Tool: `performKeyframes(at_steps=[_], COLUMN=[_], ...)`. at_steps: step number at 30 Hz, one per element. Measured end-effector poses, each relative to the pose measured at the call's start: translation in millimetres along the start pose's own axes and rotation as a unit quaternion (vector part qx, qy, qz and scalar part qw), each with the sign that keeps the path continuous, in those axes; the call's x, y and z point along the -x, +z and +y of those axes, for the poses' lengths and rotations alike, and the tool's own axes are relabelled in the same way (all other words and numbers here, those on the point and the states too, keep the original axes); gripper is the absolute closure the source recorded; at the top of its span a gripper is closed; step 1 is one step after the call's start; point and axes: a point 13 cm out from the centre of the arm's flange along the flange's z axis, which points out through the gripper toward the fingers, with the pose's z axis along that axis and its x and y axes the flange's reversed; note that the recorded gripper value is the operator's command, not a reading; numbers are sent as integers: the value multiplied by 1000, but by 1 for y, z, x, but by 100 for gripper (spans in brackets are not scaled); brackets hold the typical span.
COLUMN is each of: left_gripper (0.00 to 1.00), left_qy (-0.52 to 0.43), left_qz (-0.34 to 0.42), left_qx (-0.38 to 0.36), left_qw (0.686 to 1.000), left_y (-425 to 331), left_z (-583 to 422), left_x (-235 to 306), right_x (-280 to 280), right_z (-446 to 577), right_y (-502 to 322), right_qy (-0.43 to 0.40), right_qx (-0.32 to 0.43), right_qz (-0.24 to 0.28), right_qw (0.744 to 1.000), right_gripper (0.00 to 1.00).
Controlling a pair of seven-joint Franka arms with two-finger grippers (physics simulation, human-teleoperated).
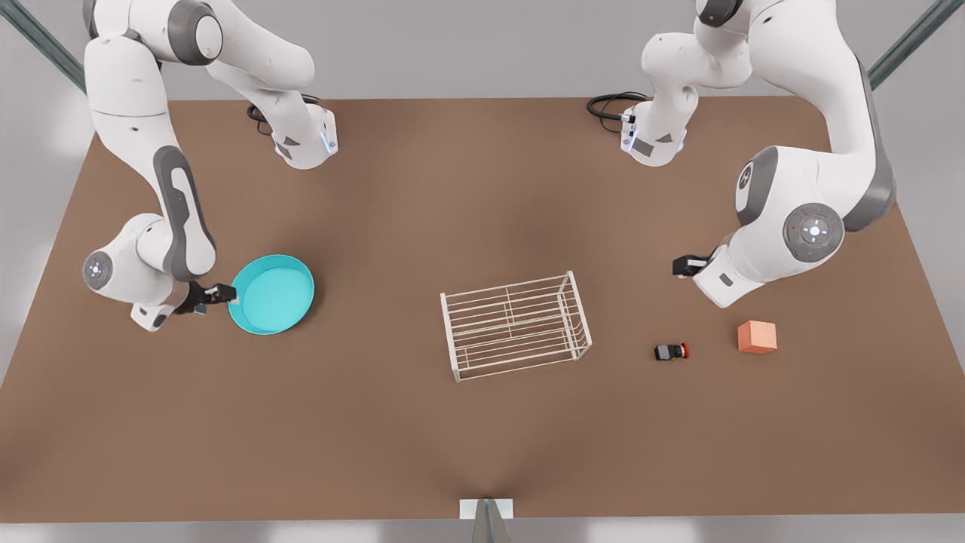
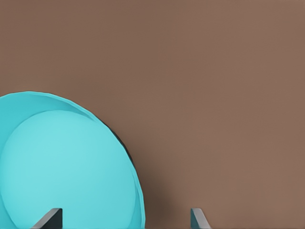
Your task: Place the plate on the shelf with right arm and place the red button switch in the plate with left arm
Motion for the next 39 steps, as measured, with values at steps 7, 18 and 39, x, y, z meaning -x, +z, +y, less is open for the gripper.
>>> performKeyframes(at_steps=[7,18,39], left_gripper=[0,0,0], left_qy=[-4,-6,-33], left_qz=[5,10,19], left_qx=[2,4,13], left_qw=[1000,1000,999], left_y=[4,8,53], left_z=[2,1,8], left_x=[0,1,32], right_x=[-8,-13,24], right_z=[2,4,15], right_y=[26,46,3], right_qy=[-12,-36,-81], right_qx=[15,27,46], right_qz=[-9,-5,-33], right_qw=[1000,999,995], right_gripper=[0,36,79])
